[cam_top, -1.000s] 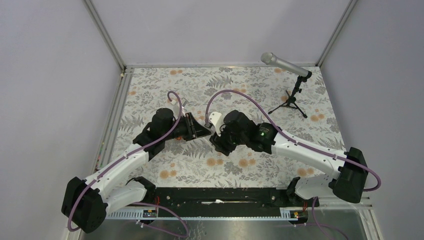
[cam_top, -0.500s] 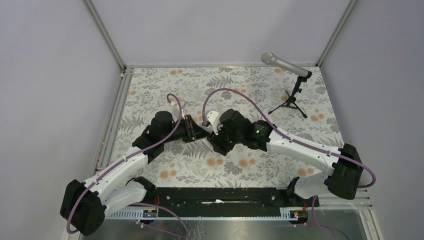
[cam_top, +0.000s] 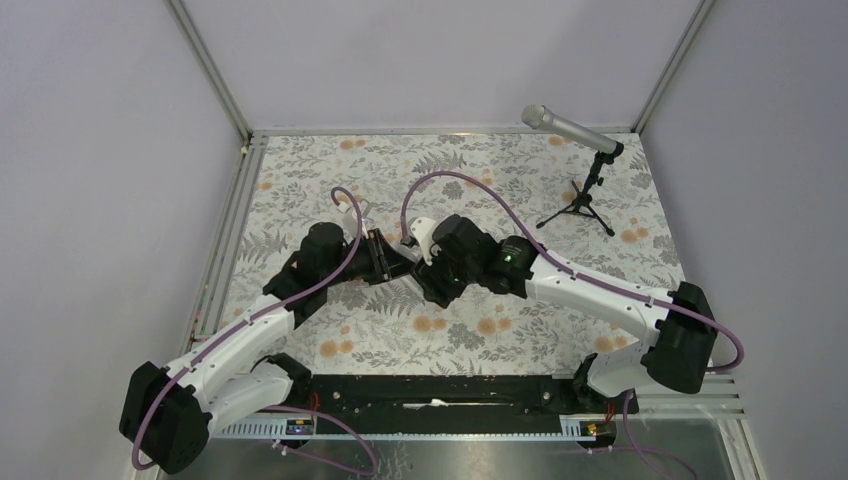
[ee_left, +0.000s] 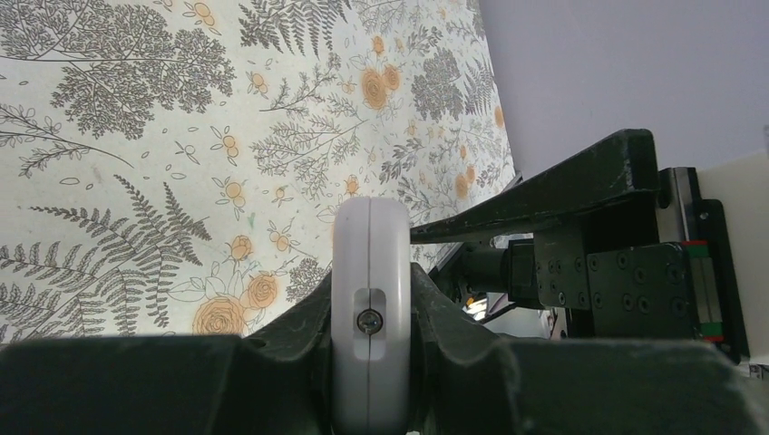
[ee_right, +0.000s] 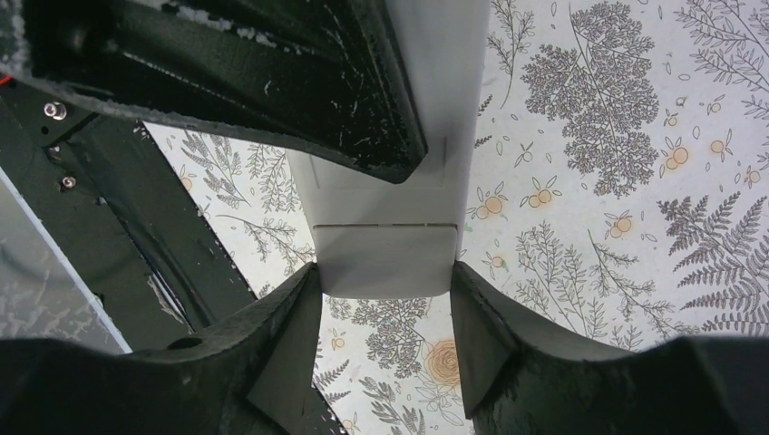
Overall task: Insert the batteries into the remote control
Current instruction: Load the battery cover into the remote control.
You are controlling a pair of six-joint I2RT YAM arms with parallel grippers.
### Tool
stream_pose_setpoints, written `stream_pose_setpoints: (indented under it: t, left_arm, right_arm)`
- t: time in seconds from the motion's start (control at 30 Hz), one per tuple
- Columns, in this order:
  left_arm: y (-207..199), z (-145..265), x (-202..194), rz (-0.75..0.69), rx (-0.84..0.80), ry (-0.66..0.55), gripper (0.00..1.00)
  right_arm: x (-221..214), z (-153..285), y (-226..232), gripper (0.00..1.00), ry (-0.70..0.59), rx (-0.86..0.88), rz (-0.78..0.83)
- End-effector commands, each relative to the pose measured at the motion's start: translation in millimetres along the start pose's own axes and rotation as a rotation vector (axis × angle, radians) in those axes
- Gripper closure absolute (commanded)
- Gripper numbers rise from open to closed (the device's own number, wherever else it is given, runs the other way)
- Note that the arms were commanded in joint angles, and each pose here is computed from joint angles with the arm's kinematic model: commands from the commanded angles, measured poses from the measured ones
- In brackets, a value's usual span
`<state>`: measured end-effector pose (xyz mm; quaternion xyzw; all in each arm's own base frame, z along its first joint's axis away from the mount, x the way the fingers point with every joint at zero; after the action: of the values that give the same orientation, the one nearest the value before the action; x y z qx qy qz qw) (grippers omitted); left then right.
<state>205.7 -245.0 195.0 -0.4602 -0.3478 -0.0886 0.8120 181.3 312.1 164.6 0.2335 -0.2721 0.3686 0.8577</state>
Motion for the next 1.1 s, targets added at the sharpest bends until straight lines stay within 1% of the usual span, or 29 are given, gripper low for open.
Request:
stream_pose_setpoints:
  t: [0.0, 0.2, 0.37, 0.63, 0.9, 1.07]
  left_arm:
    - [-32, 6, 17, -0.03, -0.103, -0.034, 1.0]
    - [-34, 6, 18, -0.008, -0.101, -0.021, 1.0]
    - [-43, 6, 18, 0.012, -0.147, 0.004, 1.0]
    - [-61, 7, 16, 0.051, -0.202, 0.122, 1.0]
    - [-70, 9, 19, 0.097, -0.249, 0.184, 1.0]
    - [-74, 10, 21, 0.096, -0.27, 0.193, 1.0]
  right_arm:
    - [21, -1, -3, 0.57, -0.047, -0.054, -0.046]
    - [22, -7, -9, 0.55, -0.039, -0.099, -0.083]
    - [25, -9, -4, 0.52, -0.039, -0.069, -0.072]
    - [27, -2, 9, 0.47, -0.006, 0.018, -0.002]
    - [29, -2, 4, 0.46, 0.032, -0.027, -0.008]
    - [29, -4, -1, 0.45, 0.05, -0.058, -0.016]
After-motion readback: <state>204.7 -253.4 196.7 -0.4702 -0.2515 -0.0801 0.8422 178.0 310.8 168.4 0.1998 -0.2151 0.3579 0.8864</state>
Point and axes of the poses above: each gripper's point midway between its finger pads, its own z axis back along the fingers, its own y axis along the line the jaws close on, x = y × z, the point moved 1 cm from there along z, back along the fingers, and after that the axes turned 11 degrees about -z, right-handed, at the moved point
